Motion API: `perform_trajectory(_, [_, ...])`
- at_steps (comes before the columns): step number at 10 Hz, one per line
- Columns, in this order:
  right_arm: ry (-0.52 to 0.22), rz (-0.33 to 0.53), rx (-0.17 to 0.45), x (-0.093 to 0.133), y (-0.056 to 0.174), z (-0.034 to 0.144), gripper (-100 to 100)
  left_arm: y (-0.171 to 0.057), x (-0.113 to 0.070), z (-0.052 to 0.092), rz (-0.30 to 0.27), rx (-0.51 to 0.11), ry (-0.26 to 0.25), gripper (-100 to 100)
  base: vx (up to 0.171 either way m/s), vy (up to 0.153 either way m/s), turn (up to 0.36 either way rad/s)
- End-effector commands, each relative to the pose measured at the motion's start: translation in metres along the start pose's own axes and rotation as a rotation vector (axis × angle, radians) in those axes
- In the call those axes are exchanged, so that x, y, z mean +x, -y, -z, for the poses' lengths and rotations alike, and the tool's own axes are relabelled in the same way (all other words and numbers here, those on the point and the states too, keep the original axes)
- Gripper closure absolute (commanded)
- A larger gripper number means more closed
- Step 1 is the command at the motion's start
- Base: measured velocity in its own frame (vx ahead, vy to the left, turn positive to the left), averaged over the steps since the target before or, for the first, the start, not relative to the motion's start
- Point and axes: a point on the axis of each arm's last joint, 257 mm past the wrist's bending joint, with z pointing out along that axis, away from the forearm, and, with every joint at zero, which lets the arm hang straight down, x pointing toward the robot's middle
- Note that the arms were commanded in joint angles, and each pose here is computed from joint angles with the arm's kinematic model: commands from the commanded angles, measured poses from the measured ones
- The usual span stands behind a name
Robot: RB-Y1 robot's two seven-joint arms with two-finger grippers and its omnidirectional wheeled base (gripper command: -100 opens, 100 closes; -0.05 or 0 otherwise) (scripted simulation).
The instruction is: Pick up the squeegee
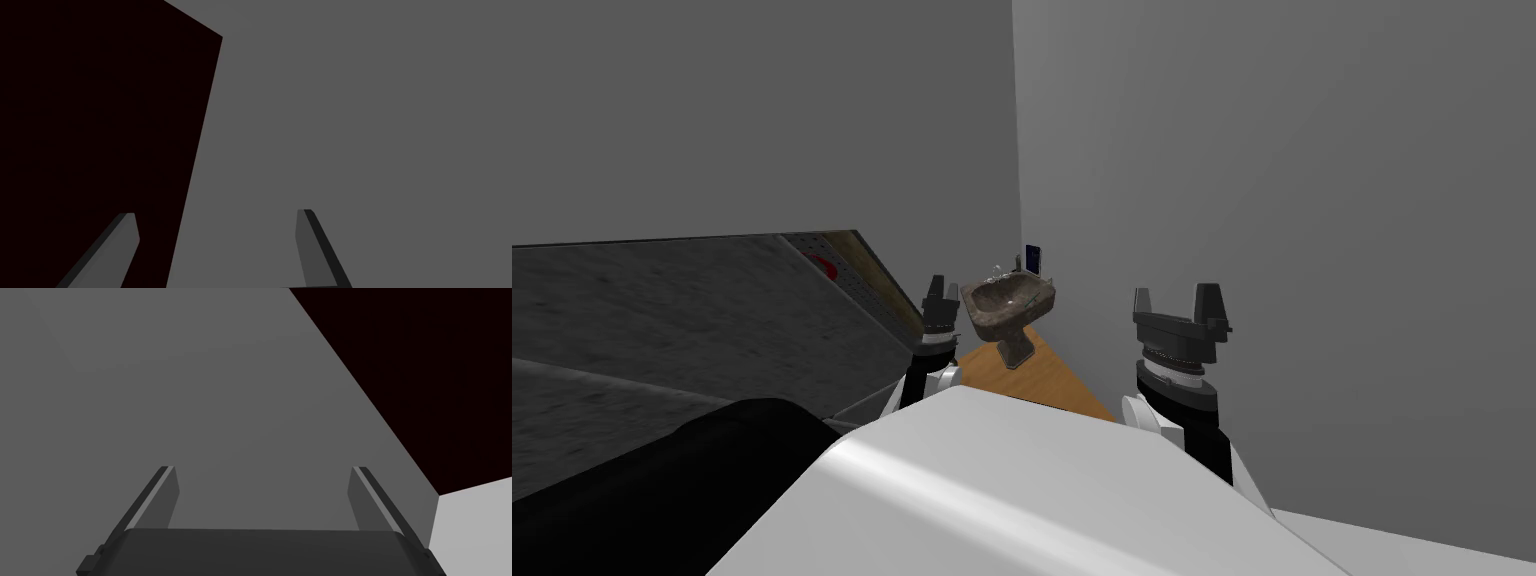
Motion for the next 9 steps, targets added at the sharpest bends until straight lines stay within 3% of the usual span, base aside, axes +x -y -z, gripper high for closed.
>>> perform_trajectory(1, [0.000,0.000,0.000,0.000,0.000,0.000,0,-0.010,0.007,-0.004,0.011,-0.029,-0.044,-100,-0.009,-0.003,-0.006])
perform_trajectory(9, [0.000,0.000,0.000,0.000,0.000,0.000,0,-0.051,0.019,-0.018,0.067,-0.160,-0.131,-100,-0.014,-0.003,-0.009])
